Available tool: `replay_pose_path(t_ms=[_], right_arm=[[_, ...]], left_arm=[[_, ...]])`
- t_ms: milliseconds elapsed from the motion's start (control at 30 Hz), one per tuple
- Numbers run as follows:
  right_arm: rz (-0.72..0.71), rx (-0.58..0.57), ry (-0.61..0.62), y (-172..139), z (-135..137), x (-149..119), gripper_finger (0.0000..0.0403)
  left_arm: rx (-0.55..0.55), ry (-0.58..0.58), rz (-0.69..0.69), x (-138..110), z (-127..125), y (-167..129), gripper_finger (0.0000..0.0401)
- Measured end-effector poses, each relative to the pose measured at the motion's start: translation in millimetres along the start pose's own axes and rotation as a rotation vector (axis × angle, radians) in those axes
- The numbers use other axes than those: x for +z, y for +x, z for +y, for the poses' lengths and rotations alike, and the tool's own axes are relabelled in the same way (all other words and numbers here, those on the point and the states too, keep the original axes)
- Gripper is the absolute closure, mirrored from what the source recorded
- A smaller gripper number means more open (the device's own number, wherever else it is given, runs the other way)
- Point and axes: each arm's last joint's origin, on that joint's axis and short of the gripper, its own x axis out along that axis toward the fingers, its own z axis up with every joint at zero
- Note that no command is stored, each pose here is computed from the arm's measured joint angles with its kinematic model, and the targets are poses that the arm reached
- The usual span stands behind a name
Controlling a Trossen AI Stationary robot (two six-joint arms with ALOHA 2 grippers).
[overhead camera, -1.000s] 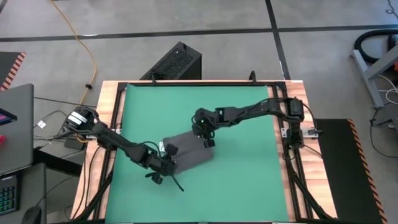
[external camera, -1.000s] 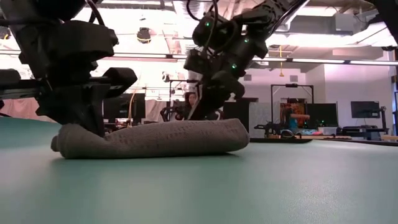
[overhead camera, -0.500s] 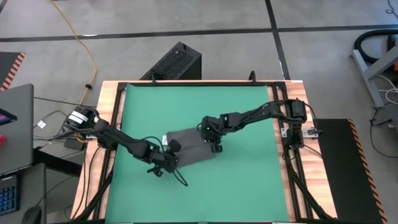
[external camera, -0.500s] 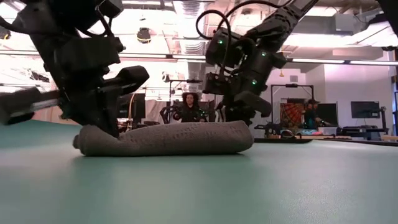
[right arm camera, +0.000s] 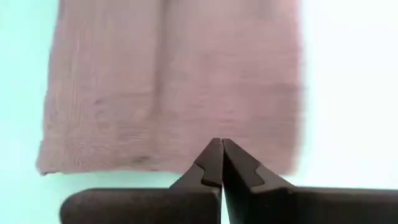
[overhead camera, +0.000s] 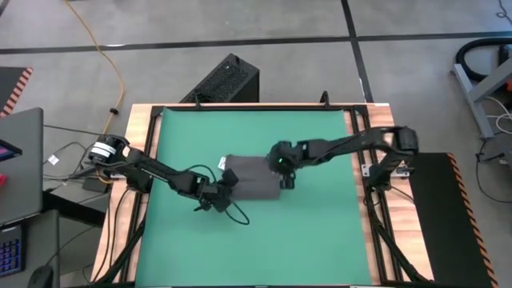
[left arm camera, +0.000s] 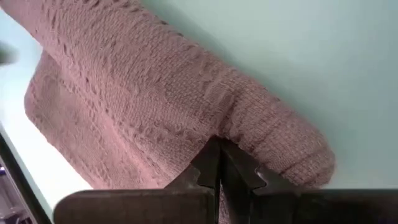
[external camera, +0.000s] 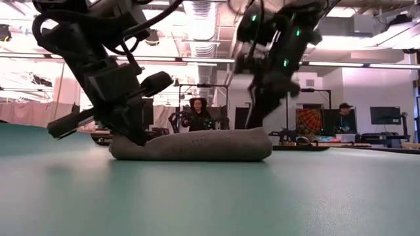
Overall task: Roll towel
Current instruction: Roll the gray towel
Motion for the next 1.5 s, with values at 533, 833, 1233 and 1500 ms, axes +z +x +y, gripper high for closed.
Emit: replay_pose_path(t_ms=[533,833,1233,1500], right_arm=[[-0.305,0.249,-0.215,-89,21,13,0.0270],[-0.218,0.128,-0.461,-32,62,19,0.0128],[-0.032,0.100,-0.448,18,56,4,0.0118],[0.045,0.049,-0.425,18,40,-2,0.0118]], left_arm=[[-0.006,-0.206,-0.119,8,8,-1,0.0401],[0.001,-0.162,-0.125,8,9,-1,0.0401],[0.001,-0.100,-0.126,8,9,-1,0.0401],[-0.020,-0.078,-0.147,9,8,-1,0.0401]])
